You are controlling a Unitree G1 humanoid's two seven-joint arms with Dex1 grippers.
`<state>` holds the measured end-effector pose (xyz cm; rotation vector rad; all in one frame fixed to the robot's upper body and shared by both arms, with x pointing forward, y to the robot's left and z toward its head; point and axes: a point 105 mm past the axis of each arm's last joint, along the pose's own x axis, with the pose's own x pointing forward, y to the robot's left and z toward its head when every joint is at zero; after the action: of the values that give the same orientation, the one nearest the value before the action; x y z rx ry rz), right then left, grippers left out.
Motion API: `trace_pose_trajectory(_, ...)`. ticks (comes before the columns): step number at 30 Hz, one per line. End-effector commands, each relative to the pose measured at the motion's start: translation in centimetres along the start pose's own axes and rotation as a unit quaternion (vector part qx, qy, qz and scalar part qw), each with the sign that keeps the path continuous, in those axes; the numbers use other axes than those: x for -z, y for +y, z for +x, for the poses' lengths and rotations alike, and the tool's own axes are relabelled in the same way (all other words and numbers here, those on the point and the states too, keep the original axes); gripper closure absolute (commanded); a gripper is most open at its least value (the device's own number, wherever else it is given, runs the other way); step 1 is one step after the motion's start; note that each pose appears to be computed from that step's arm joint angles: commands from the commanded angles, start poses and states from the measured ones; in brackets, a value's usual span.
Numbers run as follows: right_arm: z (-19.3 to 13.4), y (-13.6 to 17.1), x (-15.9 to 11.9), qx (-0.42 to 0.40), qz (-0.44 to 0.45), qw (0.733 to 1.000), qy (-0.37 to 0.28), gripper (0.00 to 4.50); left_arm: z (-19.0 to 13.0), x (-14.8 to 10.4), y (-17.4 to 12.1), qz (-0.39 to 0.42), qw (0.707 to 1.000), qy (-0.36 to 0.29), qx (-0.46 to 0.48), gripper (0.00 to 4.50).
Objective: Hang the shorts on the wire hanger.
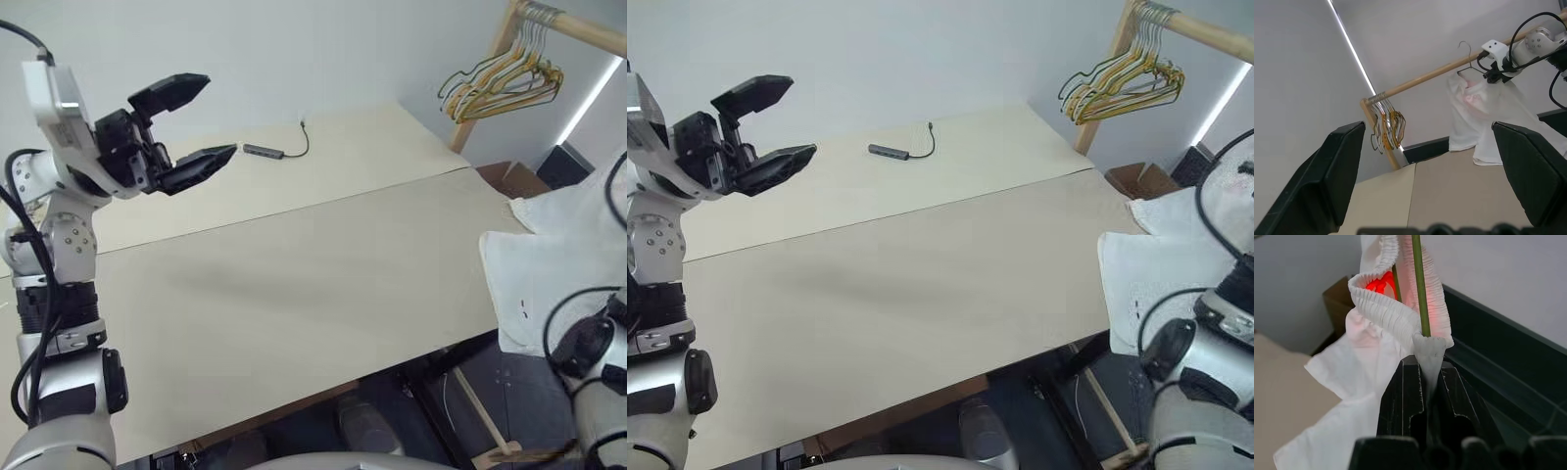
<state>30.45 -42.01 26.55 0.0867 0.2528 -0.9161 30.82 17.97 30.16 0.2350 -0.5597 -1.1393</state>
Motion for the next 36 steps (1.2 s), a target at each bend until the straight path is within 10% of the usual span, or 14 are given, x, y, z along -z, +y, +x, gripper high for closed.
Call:
trace_pose_trajectory(1,0.5,-1.3,-2.0,0.032,0.049,0.998,-0.021,4.45,0.1,-0.8,-0.3,0.021,1.000,-0.001,-0.001,0.00)
trace_pose_trajectory(23,3.4,-1.8,2.3,0.089,0.065,0.985,0.136,4.45,0.2,-1.0,-1.1,0.018,1.000,-0.016,0.010,0.00)
trace_pose_trajectory(36,3.1,-2.9,1.1,0.152,0.024,0.986,0.061,0.16,0.2,-0.7,-1.3,0.012,1.000,-0.016,0.016,0.00)
